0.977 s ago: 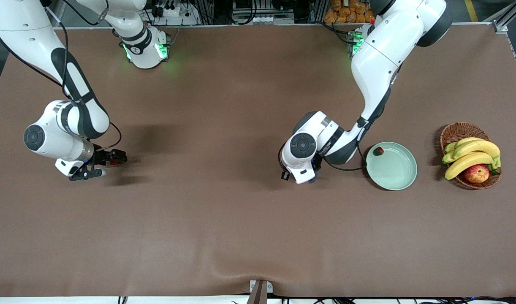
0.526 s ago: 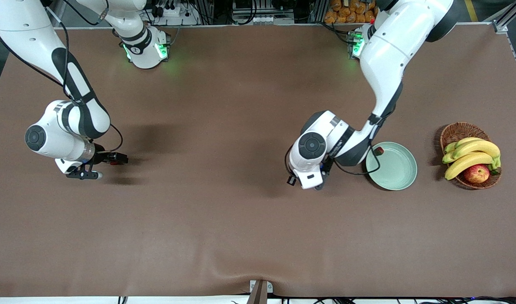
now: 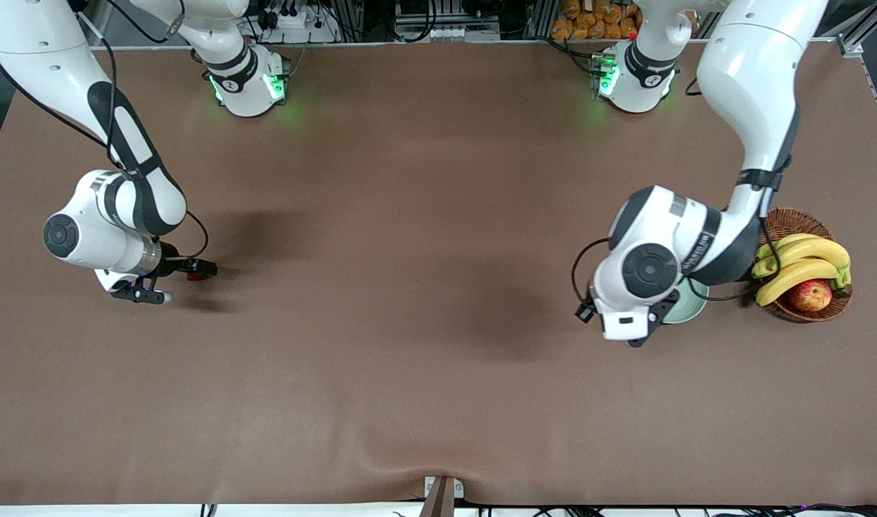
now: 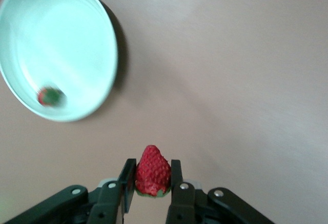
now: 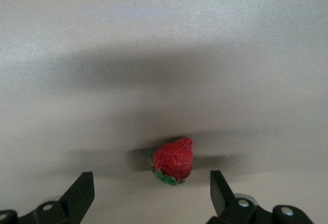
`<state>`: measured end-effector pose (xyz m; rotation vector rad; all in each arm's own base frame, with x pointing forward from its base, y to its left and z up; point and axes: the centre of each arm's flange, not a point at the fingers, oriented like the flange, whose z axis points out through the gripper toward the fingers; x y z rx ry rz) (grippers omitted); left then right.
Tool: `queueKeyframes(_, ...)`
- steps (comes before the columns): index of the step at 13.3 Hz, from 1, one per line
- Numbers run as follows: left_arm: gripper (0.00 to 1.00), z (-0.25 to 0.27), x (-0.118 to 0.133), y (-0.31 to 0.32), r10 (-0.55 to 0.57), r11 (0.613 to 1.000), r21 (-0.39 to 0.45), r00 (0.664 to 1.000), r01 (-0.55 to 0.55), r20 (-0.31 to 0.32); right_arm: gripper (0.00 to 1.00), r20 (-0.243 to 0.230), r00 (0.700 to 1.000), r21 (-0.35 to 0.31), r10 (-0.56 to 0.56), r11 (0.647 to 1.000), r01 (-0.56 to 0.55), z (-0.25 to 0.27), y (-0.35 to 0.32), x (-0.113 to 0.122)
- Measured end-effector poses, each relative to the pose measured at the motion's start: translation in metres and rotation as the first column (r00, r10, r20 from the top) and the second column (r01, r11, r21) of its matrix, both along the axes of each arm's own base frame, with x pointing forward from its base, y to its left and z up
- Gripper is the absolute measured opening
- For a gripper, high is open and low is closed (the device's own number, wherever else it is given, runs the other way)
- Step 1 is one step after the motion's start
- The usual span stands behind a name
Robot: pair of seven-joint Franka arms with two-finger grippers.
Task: Collect all strawberries into plate
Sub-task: 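Grasp the second strawberry with the left gripper, then drop the strawberry on the plate with the left gripper while the right gripper grasps another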
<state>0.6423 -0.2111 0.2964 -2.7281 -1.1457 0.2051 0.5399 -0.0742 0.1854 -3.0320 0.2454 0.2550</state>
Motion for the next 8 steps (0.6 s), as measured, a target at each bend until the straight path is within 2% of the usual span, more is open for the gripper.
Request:
queueKeyframes(2, 0.31, -0.021, 0.000, 0.047, -0.062, 0.998, -0.015, 0.996, 0.062, -0.062, 0.96, -0.001, 1.000, -0.004, -0.003, 1.000, 0.003, 0.000, -0.003, -0.001)
queueKeyframes(3, 0.31, -0.032, -0.002, 0.071, -0.081, 0.997, -0.024, 0.993, 0.079, -0.091, 0.90, -0.003, 1.000, -0.005, -0.005, 1.000, 0.005, -0.001, -0.004, -0.001)
queueKeyframes(4, 0.31, -0.043, -0.006, 0.091, -0.095, 0.995, -0.033, 0.988, 0.092, -0.120, 0.80, -0.005, 1.000, -0.006, -0.007, 1.000, 0.007, -0.002, -0.006, -0.001)
queueKeyframes(6, 0.31, -0.057, -0.012, 0.119, -0.133, 0.991, -0.032, 0.980, 0.130, -0.150, 0.78, -0.007, 1.000, -0.007, -0.009, 1.000, 0.009, -0.004, -0.007, -0.002)
queueKeyframes(8, 0.31, -0.066, -0.014, 0.140, -0.154, 0.988, -0.030, 0.977, 0.151, -0.151, 0.77, -0.007, 1.000, -0.015, 0.001, 1.000, -0.001, -0.004, -0.008, -0.001)
